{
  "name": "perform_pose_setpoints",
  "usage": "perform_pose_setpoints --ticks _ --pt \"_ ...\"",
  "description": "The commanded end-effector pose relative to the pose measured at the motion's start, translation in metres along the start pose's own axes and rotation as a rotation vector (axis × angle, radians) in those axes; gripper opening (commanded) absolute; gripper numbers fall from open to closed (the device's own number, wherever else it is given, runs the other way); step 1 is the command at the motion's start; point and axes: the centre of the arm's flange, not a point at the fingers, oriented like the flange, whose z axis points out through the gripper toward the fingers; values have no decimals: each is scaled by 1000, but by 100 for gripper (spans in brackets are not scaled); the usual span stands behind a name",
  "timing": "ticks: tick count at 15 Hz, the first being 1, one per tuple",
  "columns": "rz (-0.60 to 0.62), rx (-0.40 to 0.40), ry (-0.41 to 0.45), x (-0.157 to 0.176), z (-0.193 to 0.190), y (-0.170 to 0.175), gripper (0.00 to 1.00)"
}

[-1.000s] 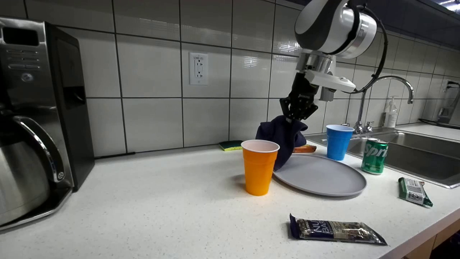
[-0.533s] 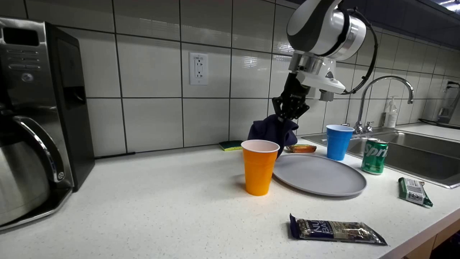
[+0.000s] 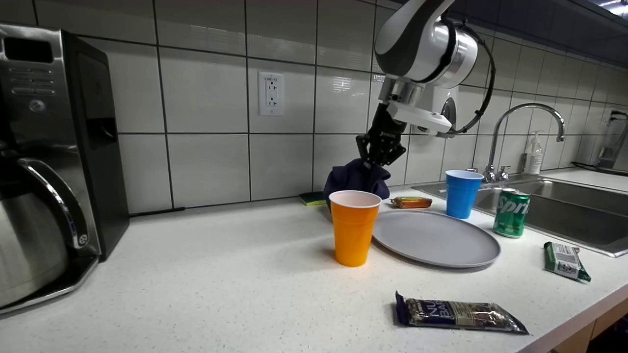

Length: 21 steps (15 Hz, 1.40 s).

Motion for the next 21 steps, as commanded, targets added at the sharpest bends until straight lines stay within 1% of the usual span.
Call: perform_pose_setpoints --ticks 1,8,16,17,18,19,21 --pt "14 20 -20 17 11 -14 3" --pt "31 25 -108 20 39 -28 3" --pt "40 25 -141 22 54 -31 3" --pt "42 26 -145 22 55 -30 7" --pt "43 27 -149 22 56 -30 35" --pt "43 27 -152 22 57 -30 36" --pt "39 30 -160 21 55 -29 49"
